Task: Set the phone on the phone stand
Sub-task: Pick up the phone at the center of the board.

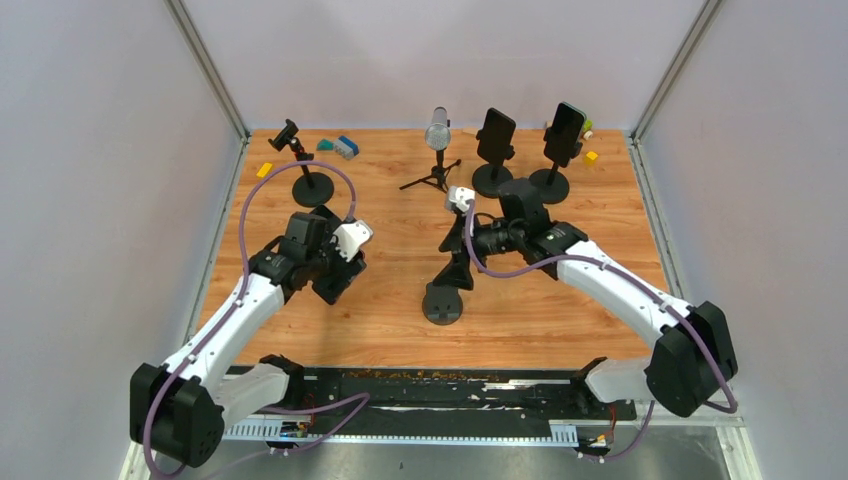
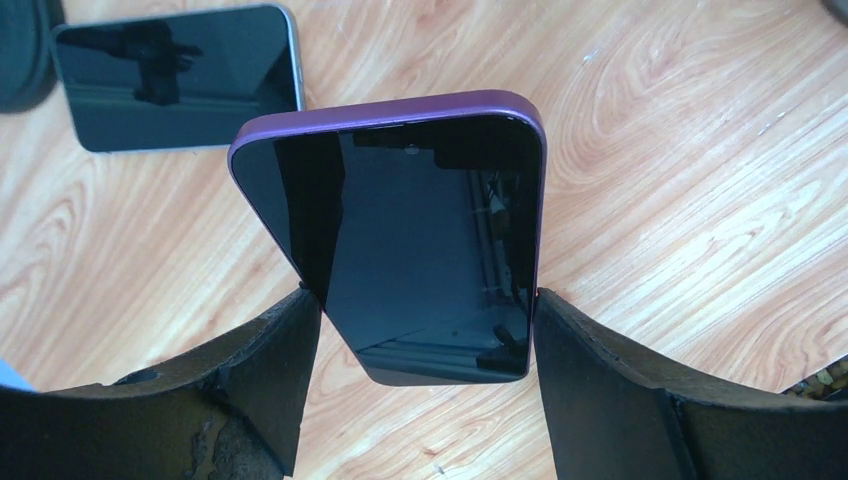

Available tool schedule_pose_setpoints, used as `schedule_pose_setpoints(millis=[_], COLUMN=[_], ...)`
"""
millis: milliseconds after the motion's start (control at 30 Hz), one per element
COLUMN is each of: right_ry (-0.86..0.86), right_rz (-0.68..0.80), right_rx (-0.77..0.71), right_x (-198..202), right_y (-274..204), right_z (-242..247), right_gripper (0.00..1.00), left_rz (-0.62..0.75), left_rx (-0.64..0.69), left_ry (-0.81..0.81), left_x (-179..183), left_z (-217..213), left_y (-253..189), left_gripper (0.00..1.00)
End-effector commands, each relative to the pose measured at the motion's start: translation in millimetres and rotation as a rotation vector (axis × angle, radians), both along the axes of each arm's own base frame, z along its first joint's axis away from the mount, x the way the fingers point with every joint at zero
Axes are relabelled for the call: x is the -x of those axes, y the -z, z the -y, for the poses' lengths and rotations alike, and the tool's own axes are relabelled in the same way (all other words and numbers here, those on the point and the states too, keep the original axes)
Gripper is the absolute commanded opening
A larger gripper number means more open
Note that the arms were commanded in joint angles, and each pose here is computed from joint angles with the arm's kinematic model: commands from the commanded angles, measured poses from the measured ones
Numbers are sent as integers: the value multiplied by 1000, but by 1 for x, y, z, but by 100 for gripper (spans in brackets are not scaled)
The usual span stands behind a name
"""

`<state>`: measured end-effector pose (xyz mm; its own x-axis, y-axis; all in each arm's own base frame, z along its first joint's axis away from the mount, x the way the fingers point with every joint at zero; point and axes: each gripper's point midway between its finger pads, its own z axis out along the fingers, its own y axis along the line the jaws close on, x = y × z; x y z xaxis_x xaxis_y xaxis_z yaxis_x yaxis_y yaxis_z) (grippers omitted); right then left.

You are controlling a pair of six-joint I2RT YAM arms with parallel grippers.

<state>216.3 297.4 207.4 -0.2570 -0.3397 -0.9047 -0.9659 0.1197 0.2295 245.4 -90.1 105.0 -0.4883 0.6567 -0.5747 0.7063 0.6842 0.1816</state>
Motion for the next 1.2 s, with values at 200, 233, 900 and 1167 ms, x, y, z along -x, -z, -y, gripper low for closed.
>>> schedule_pose_setpoints(millis=[200, 233, 900, 1167], right_ry=[12, 14, -52, -73], right_rz=[-51, -63, -269, -317], right_rx=[-99, -87, -80, -77], right_x=[-22, -22, -26, -23], right_y=[-35, -30, -27, -25], right_z=[-70, -77, -148, -164], right_gripper=[84, 83, 78, 75], left_rz=[214, 218, 310, 316], left_rx=[120, 124, 145, 134], left_ry=[68, 73, 126, 126], left_x=[-4, -3, 21, 23], left_z=[22, 23, 20, 18], left_y=[-73, -75, -97, -98], left_gripper=[0, 0, 0, 0])
